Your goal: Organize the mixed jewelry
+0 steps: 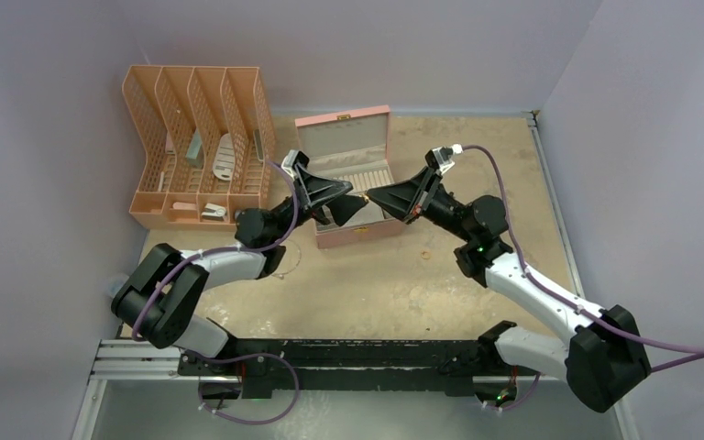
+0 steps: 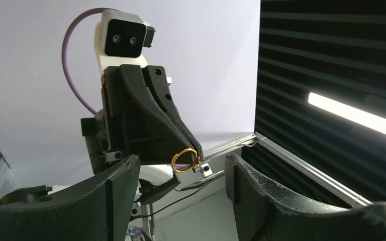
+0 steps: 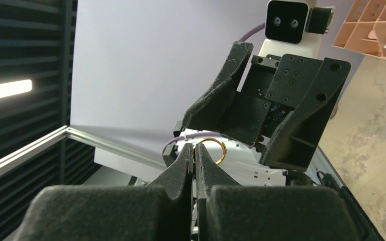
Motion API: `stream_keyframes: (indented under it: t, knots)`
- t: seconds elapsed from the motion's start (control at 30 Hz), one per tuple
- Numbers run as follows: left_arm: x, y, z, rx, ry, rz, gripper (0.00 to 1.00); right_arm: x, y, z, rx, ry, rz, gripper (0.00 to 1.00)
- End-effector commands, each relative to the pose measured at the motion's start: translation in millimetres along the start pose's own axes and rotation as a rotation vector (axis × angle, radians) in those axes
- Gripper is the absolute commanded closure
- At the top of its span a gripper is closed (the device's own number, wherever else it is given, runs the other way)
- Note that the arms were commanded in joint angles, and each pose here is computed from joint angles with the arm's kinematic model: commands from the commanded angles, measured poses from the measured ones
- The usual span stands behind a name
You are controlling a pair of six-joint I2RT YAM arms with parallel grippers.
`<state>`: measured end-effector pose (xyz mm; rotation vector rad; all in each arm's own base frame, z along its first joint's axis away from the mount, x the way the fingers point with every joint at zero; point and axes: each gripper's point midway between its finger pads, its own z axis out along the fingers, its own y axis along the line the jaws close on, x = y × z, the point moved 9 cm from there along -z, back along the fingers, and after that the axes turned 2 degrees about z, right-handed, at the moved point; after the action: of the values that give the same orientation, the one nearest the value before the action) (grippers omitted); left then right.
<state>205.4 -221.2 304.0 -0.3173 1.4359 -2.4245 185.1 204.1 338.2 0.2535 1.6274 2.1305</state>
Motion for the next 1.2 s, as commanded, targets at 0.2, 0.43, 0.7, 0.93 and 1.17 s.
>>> stream_keyframes:
  t: [0.2,0.43,0.7,0.93,1.17]
  knots:
    - [14.4,-35.0,13.4,0.190,0.060,0.070,0.47,8.5,19.2,-3.7,-0.127,0.029,-0.024,1.00]
    - [19.4,-36.3,14.9,0.204,0.088,0.069,0.55,7.6,18.4,-3.0,-0.147,0.028,-0.005,1.00]
    - [21.5,-43.0,15.5,0.215,0.091,0.090,0.63,5.1,22.9,0.5,-0.172,0.025,0.005,1.00]
    - [22.6,-44.1,13.5,0.217,0.087,0.090,0.67,3.7,24.7,2.3,-0.170,0.017,0.004,1.00]
    - [23.8,-46.5,13.8,0.222,0.090,0.094,0.70,3.8,23.3,2.2,-0.155,0.011,0.001,1.00]
